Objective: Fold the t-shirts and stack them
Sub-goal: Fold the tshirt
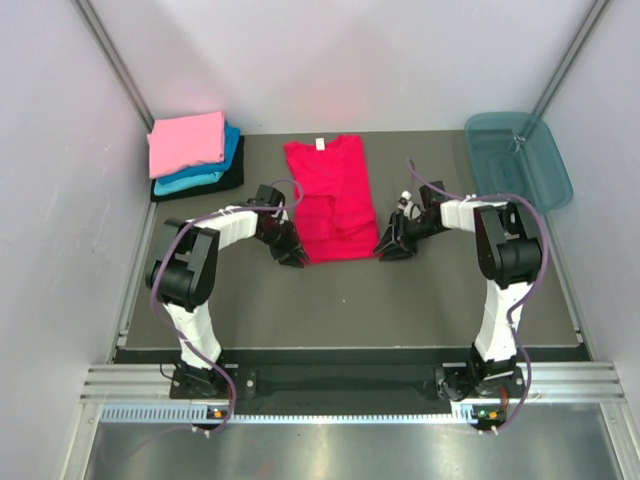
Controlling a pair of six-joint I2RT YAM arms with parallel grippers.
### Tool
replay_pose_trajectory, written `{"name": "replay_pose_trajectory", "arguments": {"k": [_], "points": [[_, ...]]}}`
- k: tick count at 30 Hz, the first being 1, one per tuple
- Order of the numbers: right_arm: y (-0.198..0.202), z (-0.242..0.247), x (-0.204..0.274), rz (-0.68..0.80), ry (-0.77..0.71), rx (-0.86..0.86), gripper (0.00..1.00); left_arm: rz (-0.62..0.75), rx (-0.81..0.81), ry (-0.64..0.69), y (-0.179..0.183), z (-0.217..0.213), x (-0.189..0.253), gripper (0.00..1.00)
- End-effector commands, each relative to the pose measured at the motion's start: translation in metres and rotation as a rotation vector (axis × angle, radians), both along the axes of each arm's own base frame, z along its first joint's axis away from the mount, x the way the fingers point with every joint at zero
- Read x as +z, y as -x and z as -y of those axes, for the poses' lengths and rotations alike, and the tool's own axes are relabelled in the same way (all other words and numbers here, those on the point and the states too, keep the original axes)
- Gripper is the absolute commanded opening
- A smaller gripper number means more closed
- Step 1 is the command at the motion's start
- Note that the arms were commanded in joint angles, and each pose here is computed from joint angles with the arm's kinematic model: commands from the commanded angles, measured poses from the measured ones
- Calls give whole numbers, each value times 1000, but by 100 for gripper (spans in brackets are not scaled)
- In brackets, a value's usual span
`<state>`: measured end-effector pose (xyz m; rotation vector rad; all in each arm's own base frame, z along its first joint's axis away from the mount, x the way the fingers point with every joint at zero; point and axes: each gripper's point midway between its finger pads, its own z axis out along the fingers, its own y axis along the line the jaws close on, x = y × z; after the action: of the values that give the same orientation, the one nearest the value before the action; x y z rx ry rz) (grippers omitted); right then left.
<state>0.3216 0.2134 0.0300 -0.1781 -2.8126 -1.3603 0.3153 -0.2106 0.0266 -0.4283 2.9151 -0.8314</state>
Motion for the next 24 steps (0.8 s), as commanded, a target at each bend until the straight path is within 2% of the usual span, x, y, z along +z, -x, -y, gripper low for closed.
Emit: {"name": "replay_pose_trajectory", "arguments": {"k": [1, 4, 6, 8, 9, 11, 12, 15, 19, 24], "points": [[-23, 3, -7, 64, 39, -26, 39, 56, 0, -34, -15, -1, -5, 28], [-26, 3, -9, 66, 38, -30, 36, 61, -6, -35, -16, -2, -4, 17], [-27, 1, -11, 61, 32, -45, 30, 72, -15, -35, -18, -2, -2, 6], [-29, 1, -12, 75, 25, -55, 25, 95, -41, -39, -22, -1, 2, 2], [-30, 0, -11, 71, 21, -67, 19, 94, -50, -41, -22, -1, 2, 0], [-32, -3, -5, 92, -2, -70, 13, 123, -82, -44, -27, -1, 10, 0], [-34, -4, 3, 108, -15, -71, 7, 119, -97, -46, -26, -1, 12, 0], [-32, -8, 24, 138, -54, -59, 1, 169, -154, -47, -35, -1, 31, 0], [-21, -8, 51, 161, -91, -49, 0, 276, -228, -47, -49, -1, 69, 0], [-11, -6, 80, 176, -151, -84, 0, 342, -253, -47, -53, -1, 95, 0]]}}
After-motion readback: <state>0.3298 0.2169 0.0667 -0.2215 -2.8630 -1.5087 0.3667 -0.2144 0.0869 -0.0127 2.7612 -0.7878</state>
